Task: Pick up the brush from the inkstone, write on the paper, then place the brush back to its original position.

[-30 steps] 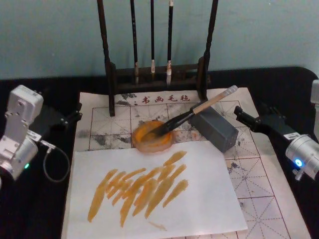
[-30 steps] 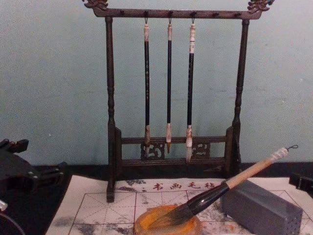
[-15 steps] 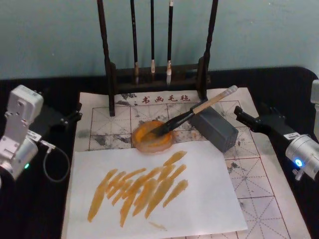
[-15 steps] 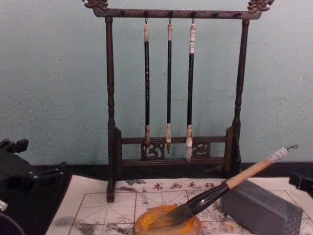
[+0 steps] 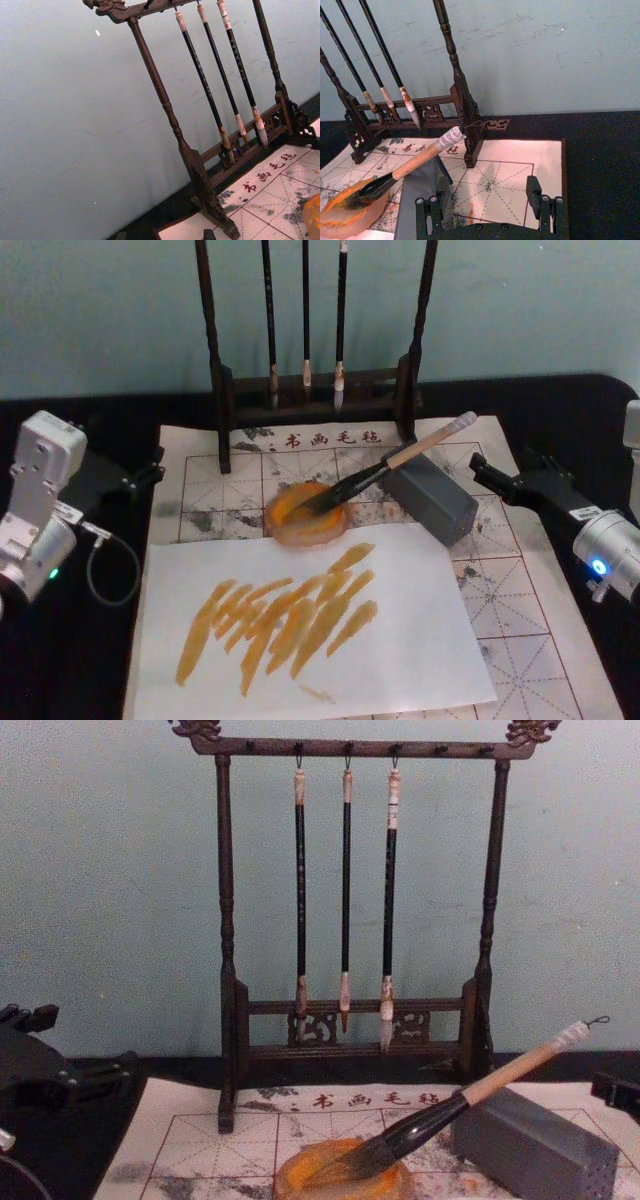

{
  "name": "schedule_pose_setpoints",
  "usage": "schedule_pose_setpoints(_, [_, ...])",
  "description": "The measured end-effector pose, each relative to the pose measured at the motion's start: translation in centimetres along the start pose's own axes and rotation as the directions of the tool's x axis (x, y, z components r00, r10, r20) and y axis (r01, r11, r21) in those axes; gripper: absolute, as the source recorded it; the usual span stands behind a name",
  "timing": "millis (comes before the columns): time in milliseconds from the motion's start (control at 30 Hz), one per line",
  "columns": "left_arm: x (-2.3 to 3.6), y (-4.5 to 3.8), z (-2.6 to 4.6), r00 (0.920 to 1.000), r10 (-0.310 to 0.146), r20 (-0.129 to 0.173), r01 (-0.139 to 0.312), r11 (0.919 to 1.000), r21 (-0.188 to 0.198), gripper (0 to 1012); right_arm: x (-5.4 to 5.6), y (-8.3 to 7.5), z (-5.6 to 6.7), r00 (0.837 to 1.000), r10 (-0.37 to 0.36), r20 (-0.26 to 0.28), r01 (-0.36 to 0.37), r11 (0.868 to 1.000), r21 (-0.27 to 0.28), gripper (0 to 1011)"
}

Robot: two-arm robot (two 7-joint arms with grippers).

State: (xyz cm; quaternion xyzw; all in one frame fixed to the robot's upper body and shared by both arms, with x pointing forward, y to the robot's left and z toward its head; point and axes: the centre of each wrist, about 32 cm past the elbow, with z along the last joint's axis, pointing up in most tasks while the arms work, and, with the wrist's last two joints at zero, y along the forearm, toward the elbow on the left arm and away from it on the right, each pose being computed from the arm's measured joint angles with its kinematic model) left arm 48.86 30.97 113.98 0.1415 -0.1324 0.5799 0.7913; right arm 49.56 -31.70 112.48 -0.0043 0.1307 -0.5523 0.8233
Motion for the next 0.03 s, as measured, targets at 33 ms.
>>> schedule_pose_setpoints(33, [0.00,0.00,0.00,1.0000,0.000,0.000,0.000,1.0000,0.000,1001,0.00,0.00,0.00,1.000,0.000,0.000,0.000,1.000,0.000,1000])
